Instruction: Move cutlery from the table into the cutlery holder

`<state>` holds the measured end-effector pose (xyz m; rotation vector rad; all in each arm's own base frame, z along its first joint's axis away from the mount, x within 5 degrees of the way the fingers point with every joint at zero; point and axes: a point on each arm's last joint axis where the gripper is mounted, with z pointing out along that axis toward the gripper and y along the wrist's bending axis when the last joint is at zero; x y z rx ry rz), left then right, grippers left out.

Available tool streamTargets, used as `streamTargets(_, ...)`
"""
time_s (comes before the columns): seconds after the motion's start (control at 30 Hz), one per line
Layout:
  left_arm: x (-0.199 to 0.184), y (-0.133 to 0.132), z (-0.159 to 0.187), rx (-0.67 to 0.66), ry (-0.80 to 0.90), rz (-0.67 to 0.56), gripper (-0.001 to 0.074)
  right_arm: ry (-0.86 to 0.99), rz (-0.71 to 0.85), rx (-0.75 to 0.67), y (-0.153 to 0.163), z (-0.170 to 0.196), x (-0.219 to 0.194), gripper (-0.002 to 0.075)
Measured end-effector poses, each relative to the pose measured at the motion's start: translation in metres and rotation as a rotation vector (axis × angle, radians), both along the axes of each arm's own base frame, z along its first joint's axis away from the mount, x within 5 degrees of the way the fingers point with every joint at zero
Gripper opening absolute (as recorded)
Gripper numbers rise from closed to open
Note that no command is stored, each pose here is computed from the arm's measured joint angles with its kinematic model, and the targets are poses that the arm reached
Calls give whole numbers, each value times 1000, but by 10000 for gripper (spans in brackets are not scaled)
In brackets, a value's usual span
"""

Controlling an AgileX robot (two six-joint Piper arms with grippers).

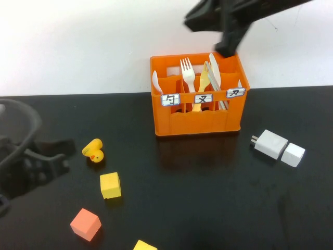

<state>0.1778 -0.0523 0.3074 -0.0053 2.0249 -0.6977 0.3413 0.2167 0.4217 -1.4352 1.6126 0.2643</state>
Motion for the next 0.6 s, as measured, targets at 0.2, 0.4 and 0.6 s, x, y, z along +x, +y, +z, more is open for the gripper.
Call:
streamTargets(0.2, -41, 15, 25, 26, -260, 124, -1, -24, -57, -69, -33, 44, -46, 7)
streamTargets(0.4, -85, 27, 13, 27, -426, 216, -1, -31, -59, -70, -56, 69, -90, 6)
streamTargets(0.6, -112, 31, -10, 45, -506, 232, -1, 3, -78, -58, -85, 59, -145, 6)
